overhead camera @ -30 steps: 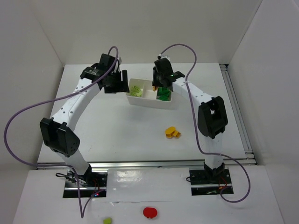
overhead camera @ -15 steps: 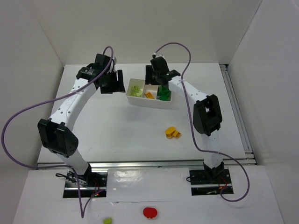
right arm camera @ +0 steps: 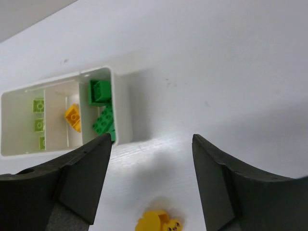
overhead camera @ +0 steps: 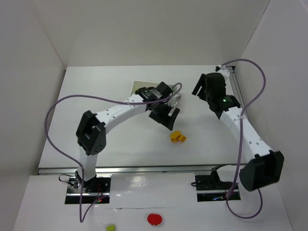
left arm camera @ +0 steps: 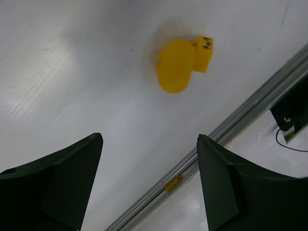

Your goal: Sort the legos into containers by color

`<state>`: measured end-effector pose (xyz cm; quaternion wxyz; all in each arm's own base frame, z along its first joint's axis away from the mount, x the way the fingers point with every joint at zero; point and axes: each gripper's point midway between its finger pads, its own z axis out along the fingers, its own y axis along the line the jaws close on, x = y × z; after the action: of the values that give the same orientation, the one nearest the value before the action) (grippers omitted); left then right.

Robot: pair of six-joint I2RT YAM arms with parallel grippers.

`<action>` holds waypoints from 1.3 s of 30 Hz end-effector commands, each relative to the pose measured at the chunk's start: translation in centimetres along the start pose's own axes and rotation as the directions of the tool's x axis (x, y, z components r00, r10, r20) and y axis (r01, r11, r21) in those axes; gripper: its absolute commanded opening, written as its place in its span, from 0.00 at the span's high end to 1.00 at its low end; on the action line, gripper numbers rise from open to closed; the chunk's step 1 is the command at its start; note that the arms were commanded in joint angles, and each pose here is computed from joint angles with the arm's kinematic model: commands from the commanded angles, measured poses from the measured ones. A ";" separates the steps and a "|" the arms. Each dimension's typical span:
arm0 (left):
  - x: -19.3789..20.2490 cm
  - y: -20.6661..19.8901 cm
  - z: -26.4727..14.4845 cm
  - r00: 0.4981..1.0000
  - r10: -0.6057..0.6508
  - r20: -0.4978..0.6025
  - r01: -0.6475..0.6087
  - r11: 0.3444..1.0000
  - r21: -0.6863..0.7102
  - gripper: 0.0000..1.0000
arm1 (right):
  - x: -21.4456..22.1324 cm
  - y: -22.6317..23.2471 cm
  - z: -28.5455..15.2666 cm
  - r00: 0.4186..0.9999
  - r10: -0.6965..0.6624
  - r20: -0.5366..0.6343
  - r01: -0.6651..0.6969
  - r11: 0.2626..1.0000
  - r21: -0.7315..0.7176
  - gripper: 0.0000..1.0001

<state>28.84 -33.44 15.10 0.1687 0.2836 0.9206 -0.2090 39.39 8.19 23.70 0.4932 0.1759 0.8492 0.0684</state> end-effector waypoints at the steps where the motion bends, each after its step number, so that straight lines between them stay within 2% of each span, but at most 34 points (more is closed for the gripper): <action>1: -0.8 -3.9 2.3 0.994 0.112 -0.012 -0.110 0.988 0.108 0.10 | 2.5 -5.2 -2.6 0.998 0.046 -0.040 -0.040 0.987 0.158 0.24; 3: -0.4 -5.6 4.5 0.988 0.143 -0.051 -0.133 0.978 0.160 0.09 | 3.3 -6.8 -3.7 0.996 0.071 -0.046 -0.061 0.978 0.202 0.22; 8: 1.1 -5.4 8.2 0.982 0.143 -0.124 -0.126 0.983 0.132 0.07 | 4.9 -9.0 -4.9 0.991 0.110 -0.072 -0.088 0.962 0.257 0.21; 16: 2.3 -4.7 11.5 0.979 0.116 -0.171 -0.094 0.987 0.129 0.16 | 5.3 -9.4 -5.1 0.991 0.105 -0.087 -0.079 0.962 0.260 0.21; 20: 2.2 -4.7 12.0 0.983 0.100 -0.156 -0.080 0.988 0.130 0.29 | 5.9 -9.1 -4.4 0.989 0.087 -0.118 -0.056 0.967 0.249 0.21; 23: 1.6 -5.0 11.2 0.985 0.104 -0.135 -0.086 0.987 0.135 0.38 | 5.9 -9.1 -4.4 0.989 0.087 -0.118 -0.056 0.967 0.249 0.21; 24: 1.4 -5.2 10.8 0.986 0.106 -0.125 -0.089 0.987 0.137 0.45 | 5.9 -9.1 -4.4 0.989 0.087 -0.118 -0.056 0.967 0.249 0.21; 26: 1.0 -5.2 10.2 0.988 0.108 -0.114 -0.093 0.987 0.128 0.51 | 5.7 -8.8 -4.3 0.989 0.091 -0.113 -0.062 0.970 0.236 0.21; 28: 0.4 -5.8 8.1 0.991 0.103 -0.084 -0.092 0.987 0.134 0.67 | 5.6 -8.7 -4.1 0.990 0.082 -0.116 -0.053 0.971 0.234 0.21; 33: -0.3 -5.2 4.1 0.995 0.100 -0.027 -0.098 0.993 0.060 0.76 | 4.9 -8.7 -3.8 0.992 0.073 -0.102 -0.047 0.972 0.231 0.21; 37: -2.9 -1.3 0.3 0.999 0.020 0.034 -0.017 0.998 -0.067 0.80 | 5.8 -8.2 -3.6 0.987 0.084 -0.138 -0.057 0.980 0.191 0.21; 39: -4.9 1.4 -1.8 0.992 -0.073 0.101 0.085 0.989 -0.118 0.81 | 6.7 -8.1 -3.0 0.983 0.092 -0.161 -0.063 0.982 0.175 0.21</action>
<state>29.22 -37.39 14.12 0.1663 0.3017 0.9178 -0.1971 31.04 2.76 17.50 0.3931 0.2495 0.8849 0.0076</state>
